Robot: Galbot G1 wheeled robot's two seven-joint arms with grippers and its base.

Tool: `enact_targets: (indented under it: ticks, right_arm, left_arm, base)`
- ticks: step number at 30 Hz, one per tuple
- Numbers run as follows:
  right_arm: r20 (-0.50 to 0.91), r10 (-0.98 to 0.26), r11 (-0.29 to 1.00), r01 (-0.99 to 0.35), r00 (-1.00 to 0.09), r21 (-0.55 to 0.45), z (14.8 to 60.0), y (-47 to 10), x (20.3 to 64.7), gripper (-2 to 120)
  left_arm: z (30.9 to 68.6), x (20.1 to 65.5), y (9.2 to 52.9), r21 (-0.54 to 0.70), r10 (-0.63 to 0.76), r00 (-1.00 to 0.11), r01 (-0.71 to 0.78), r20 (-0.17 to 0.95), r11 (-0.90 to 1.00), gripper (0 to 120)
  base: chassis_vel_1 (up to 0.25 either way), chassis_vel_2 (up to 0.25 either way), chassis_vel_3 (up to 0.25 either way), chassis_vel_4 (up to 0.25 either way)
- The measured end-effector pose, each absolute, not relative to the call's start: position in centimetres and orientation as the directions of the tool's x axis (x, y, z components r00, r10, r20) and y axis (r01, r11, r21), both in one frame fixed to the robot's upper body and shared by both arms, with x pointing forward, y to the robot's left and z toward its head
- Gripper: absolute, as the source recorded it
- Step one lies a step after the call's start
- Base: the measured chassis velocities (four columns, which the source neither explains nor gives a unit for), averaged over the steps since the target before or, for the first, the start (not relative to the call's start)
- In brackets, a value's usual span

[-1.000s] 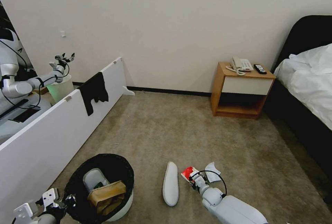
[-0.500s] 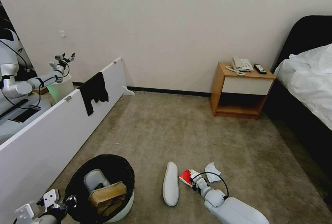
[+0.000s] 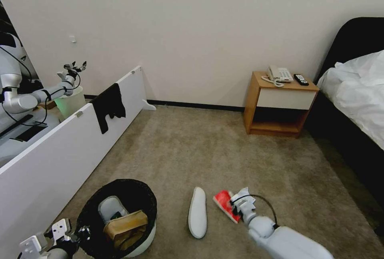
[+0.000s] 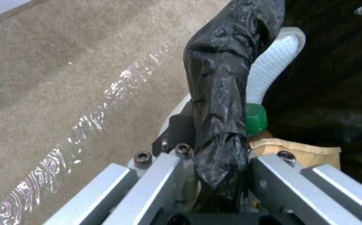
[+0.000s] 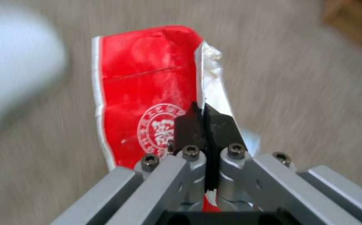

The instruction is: Pick up the trash bin, then pick up the garbage from the floor and place it into the trash bin.

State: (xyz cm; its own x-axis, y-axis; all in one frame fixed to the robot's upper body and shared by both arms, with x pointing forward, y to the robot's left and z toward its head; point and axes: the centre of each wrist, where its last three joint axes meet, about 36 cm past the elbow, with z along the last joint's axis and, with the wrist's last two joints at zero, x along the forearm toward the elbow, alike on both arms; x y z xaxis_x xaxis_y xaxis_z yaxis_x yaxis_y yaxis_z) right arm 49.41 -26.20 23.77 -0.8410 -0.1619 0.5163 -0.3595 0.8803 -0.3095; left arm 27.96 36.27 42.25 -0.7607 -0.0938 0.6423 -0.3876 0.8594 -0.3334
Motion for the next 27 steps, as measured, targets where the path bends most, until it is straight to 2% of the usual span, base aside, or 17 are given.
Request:
enact_targets:
  ticks: [1, 3, 6, 8, 12, 14, 15, 16, 17, 20, 23, 27]
  right_arm:
    - [0.516, -0.162, 0.88, -0.359, -0.841, -0.31, 23.8, -26.2, 49.4, 0]
    - [0.443, -0.206, 0.902, -0.345, -0.873, -0.26, 28.0, -25.3, 49.7, 0]
    - [0.408, -0.224, 0.909, -0.341, -0.885, -0.24, 29.9, -24.9, 49.7, 0]
    - [0.341, -0.244, 0.92, -0.327, -0.908, -0.214, 33.8, -24.8, 49.9, 0]
    - [0.28, -0.266, 0.928, -0.323, -0.922, -0.183, 37.3, -24.6, 49.9, 0]
    - [0.214, -0.317, 0.933, -0.345, -0.924, -0.104, 41.6, -23.8, 49.6, 0]
    - [0.214, -0.317, 0.933, -0.345, -0.924, -0.104, 41.6, -23.8, 49.6, 0]
    - [0.187, -0.35, 0.929, -0.366, -0.918, -0.059, 43.4, -23.2, 49.2, 0]
    - [0.187, -0.35, 0.929, -0.366, -0.918, -0.059, 43.4, -23.2, 49.2, 0]
    - [0.077, -0.498, 0.866, -0.491, -0.864, 0.094, 49.3, -20.5, 47.4, 0]
    - [0.052, -0.532, 0.843, -0.523, -0.845, 0.123, 50.6, -19.8, 46.9, 0]
    - [-0.005, -0.644, 0.749, -0.632, -0.765, 0.2, 53.8, -17.4, 44.9, 0]
  left_arm:
    - [42.2, 28.0, 36.3, -0.333, -0.094, -0.761, -0.388, 0.642, 0.859, 1]
    - [42.6, 28.0, 36.2, -0.336, -0.094, -0.765, -0.386, 0.637, 0.859, 1]
    - [42.7, 28.0, 36.2, -0.337, -0.094, -0.767, -0.385, 0.635, 0.859, 1]
    - [42.9, 28.1, 36.1, -0.338, -0.094, -0.77, -0.382, 0.631, 0.86, 1]
    - [43.2, 28.2, 36.0, -0.338, -0.092, -0.774, -0.376, 0.626, 0.863, 1]
    - [43.5, 28.3, 35.9, -0.34, -0.088, -0.779, -0.37, 0.621, 0.865, 1]
    - [43.5, 28.3, 35.9, -0.34, -0.088, -0.779, -0.37, 0.621, 0.865, 1]
    - [43.7, 28.3, 35.8, -0.342, -0.086, -0.781, -0.366, 0.619, 0.866, 1]
    - [43.7, 28.3, 35.8, -0.342, -0.086, -0.781, -0.366, 0.619, 0.866, 1]
    - [44.0, 28.4, 35.6, -0.341, -0.077, -0.785, -0.353, 0.614, 0.872, 1]
    - [44.1, 28.4, 35.6, -0.339, -0.075, -0.786, -0.349, 0.614, 0.874, 1]
    - [44.5, 28.4, 35.4, -0.339, -0.066, -0.791, -0.334, 0.608, 0.88, 1]
  base:
    - [0.0, 0.0, 0.0, 0.0]
    - [0.0, 0.0, 0.0, 0.0]
    - [0.0, 0.0, 0.0, 0.0]
    - [0.0, 0.0, 0.0, 0.0]
    - [0.0, 0.0, 0.0, 0.0]
    - [0.0, 0.0, 0.0, 0.0]
    - [0.0, 0.0, 0.0, 0.0]
    - [0.0, 0.0, 0.0, 0.0]
    - [0.0, 0.0, 0.0, 0.0]
    - [0.0, 0.0, 0.0, 0.0]
    - [0.0, 0.0, 0.0, 0.0]
    - [0.0, 0.0, 0.0, 0.0]
